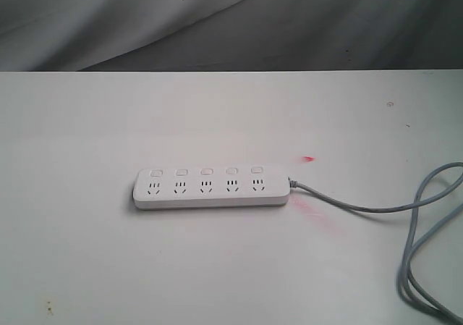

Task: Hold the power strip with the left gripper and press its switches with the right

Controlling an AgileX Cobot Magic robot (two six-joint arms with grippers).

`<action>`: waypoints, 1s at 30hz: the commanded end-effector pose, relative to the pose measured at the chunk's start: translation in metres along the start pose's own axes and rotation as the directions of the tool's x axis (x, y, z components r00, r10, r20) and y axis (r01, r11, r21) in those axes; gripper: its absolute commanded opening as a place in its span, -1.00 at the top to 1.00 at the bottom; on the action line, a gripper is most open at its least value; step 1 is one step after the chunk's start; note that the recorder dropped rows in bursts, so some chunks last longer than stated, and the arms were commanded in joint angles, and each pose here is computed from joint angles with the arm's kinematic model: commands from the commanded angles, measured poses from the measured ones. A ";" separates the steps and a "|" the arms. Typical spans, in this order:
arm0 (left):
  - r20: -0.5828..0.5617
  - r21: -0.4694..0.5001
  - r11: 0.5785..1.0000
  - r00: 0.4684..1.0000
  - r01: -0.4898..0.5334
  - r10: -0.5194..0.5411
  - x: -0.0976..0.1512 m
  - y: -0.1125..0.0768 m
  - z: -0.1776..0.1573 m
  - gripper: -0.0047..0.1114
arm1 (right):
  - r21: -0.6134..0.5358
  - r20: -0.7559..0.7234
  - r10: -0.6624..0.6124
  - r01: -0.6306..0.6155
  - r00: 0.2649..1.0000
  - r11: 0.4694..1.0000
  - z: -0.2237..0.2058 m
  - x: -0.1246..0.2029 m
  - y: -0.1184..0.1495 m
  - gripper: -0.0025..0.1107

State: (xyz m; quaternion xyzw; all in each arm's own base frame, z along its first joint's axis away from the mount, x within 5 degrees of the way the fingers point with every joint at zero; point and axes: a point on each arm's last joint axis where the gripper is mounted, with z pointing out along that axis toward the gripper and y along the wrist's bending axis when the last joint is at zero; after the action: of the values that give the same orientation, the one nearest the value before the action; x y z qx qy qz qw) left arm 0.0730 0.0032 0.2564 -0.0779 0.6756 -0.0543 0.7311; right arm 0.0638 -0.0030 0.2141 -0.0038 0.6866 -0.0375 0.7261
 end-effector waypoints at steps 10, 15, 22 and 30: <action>-0.153 -0.015 1.000 0.988 0.002 -0.004 0.052 0.009 -0.003 0.92 | 0.008 0.000 0.002 -0.002 1.000 1.000 0.000 0.001 0.000 0.96; -0.322 -0.019 1.000 0.947 0.001 -0.007 0.067 0.009 -0.007 0.92 | 0.008 0.000 0.002 -0.002 1.000 1.000 0.000 0.001 0.000 0.96; -0.369 -0.020 1.000 0.929 0.000 -0.008 0.072 0.009 -0.008 0.92 | 0.008 0.000 0.002 -0.002 1.000 1.000 0.000 0.001 0.000 0.96; -0.369 -0.020 1.000 0.929 0.000 -0.008 0.072 0.009 -0.008 0.92 | 0.008 0.000 0.007 -0.007 1.000 1.000 0.000 0.001 0.000 0.96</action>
State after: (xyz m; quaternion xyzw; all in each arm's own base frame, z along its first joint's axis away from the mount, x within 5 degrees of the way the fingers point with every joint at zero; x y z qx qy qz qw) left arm 0.0706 -0.0012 0.1848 -0.0743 0.8024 -0.0602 0.5891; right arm 0.0638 -0.0030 0.2141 -0.0032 0.6866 -0.0369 0.7261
